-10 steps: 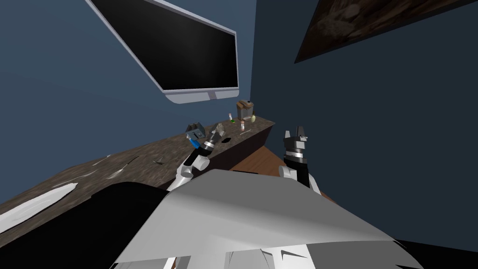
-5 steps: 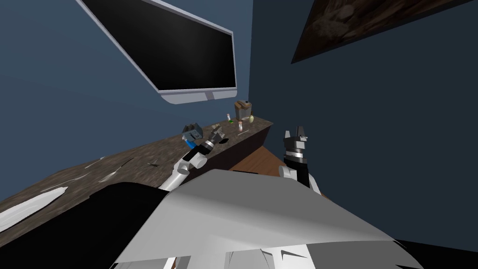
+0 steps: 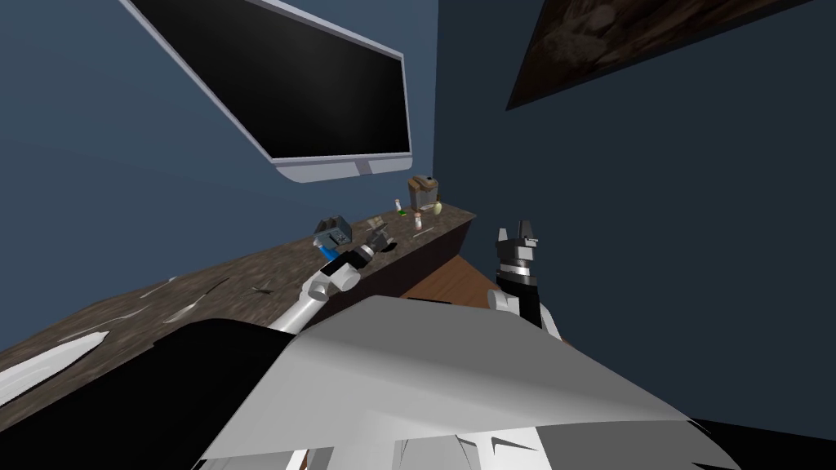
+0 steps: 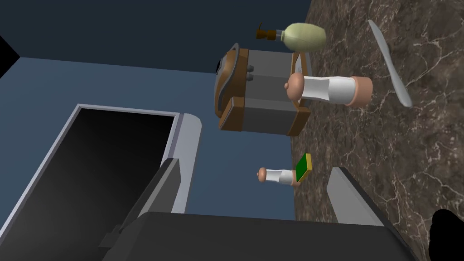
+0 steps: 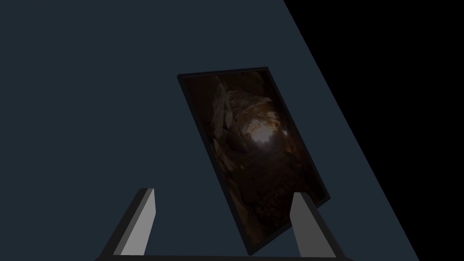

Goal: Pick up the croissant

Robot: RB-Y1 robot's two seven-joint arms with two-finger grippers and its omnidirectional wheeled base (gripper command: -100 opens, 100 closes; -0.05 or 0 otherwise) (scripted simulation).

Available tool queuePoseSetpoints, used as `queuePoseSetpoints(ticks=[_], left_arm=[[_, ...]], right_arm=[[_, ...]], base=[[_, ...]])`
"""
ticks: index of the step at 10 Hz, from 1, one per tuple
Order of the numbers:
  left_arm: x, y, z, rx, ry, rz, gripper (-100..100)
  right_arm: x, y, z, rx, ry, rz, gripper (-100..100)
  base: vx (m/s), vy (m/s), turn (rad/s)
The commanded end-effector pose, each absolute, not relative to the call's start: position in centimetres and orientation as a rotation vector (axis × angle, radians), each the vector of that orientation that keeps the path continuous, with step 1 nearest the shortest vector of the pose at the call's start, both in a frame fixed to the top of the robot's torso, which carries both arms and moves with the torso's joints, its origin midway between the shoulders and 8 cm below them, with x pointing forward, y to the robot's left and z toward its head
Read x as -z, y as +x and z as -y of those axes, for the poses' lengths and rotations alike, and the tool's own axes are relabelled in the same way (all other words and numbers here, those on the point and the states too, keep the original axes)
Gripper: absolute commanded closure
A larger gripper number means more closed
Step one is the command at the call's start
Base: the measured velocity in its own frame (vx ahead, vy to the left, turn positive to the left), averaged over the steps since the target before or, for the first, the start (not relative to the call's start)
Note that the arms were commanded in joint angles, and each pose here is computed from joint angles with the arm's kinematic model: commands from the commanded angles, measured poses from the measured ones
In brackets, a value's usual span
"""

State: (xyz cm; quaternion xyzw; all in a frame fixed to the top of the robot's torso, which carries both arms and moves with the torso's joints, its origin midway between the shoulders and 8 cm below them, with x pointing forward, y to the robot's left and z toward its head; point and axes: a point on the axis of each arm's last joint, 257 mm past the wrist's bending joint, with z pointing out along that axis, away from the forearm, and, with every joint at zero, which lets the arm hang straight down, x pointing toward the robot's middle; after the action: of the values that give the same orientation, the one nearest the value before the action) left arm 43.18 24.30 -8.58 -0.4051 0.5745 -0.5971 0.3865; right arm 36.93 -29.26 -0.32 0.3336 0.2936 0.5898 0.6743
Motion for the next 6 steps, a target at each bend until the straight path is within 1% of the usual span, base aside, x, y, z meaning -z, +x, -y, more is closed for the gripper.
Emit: queuePoseSetpoints(ticks=[1, 4, 6], left_arm=[[9.8, 43.6, -24.9, 1.498, -1.093, -1.508, -100], [11.8, 44.0, -26.0, 1.441, -1.184, -1.571, -100], [13.1, 44.3, -27.1, 1.403, -1.258, -1.606, -100]], right_arm=[[0.3, 36.9, 29.3, -1.327, 0.751, -0.661, 0], [0.3, 36.9, 29.3, -1.327, 0.751, -0.661, 0], [0.3, 36.9, 29.3, -1.327, 0.751, -0.661, 0]], base=[[0.019, -0.049, -0.033], [0.034, -0.055, -0.02], [0.018, -0.032, -0.017]])
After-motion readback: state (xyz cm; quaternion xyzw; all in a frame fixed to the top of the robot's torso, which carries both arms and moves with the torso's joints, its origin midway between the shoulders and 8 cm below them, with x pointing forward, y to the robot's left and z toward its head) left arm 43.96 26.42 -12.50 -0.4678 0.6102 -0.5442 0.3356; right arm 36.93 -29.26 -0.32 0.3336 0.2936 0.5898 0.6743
